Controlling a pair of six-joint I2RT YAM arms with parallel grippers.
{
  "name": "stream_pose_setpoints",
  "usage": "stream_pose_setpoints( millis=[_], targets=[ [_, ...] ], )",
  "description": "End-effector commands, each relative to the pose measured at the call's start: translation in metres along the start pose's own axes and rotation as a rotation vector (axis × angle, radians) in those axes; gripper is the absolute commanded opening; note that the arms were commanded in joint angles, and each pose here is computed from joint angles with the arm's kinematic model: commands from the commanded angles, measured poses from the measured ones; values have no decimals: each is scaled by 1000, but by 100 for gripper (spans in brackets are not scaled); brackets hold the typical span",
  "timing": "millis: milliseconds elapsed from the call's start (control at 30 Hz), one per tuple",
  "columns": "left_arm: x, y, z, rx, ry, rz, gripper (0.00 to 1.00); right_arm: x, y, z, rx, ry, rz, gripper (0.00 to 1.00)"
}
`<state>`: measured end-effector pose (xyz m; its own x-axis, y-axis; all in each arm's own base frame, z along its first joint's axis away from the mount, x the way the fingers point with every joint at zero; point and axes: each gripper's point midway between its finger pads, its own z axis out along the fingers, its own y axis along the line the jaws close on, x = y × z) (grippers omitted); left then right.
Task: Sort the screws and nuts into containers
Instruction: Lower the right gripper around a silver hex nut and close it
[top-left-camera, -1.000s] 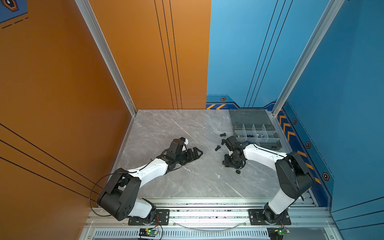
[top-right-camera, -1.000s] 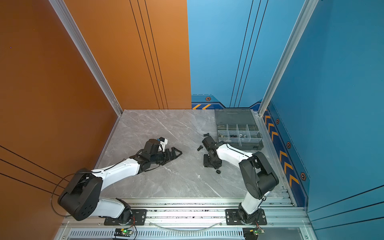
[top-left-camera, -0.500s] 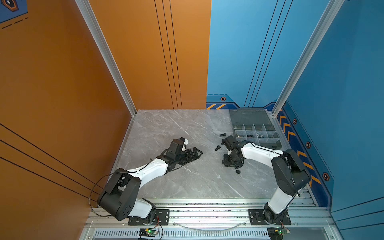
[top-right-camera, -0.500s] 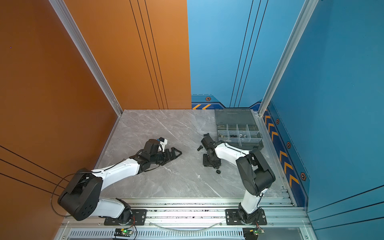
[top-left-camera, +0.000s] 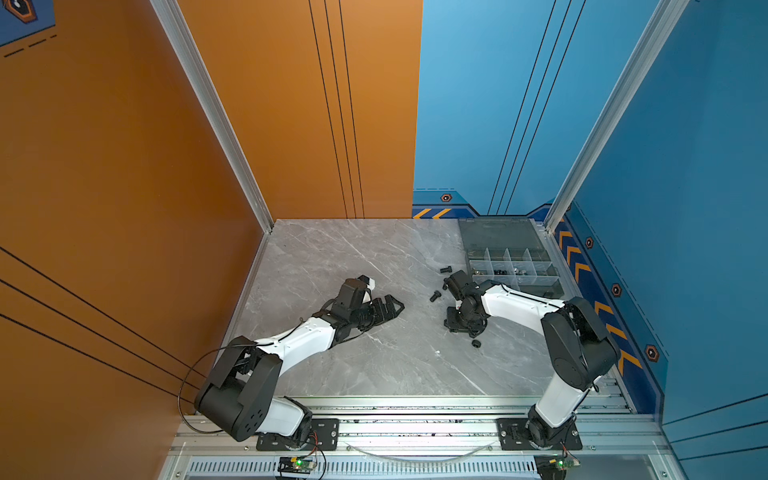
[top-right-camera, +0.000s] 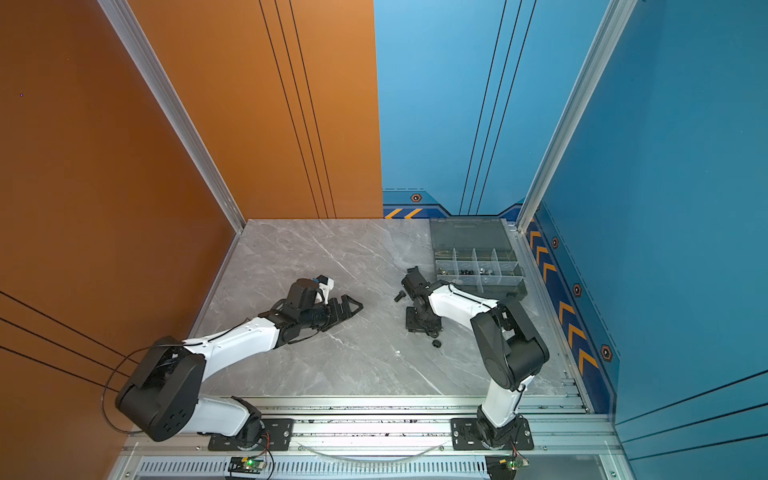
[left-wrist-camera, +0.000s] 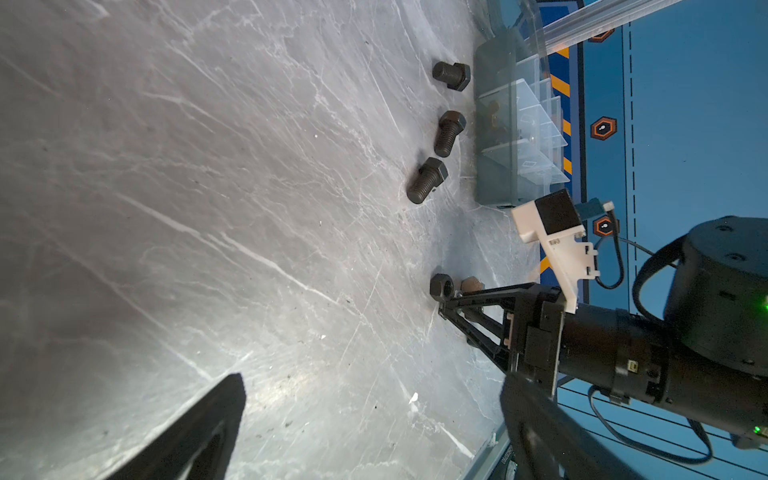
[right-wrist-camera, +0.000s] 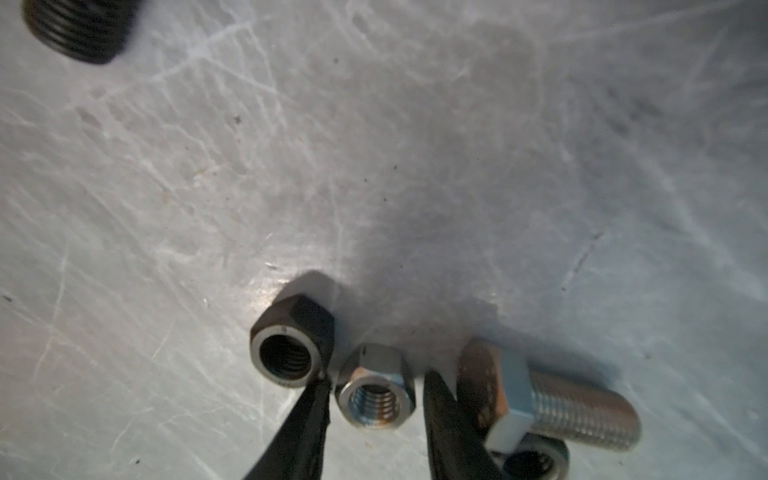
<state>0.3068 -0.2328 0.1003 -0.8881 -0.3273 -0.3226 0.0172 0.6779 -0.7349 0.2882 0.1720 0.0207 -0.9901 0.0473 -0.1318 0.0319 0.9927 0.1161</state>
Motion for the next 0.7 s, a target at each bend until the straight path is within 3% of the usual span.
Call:
stream_pose_setpoints(
  millis=[0, 667],
  targets=[
    [1, 3, -2, 5, 1, 1, 98, -2, -4, 7, 36, 1, -3, 39],
    [0, 5, -2, 2, -2, -3, 98, 2, -7, 18, 71, 55, -68, 35]
  ],
)
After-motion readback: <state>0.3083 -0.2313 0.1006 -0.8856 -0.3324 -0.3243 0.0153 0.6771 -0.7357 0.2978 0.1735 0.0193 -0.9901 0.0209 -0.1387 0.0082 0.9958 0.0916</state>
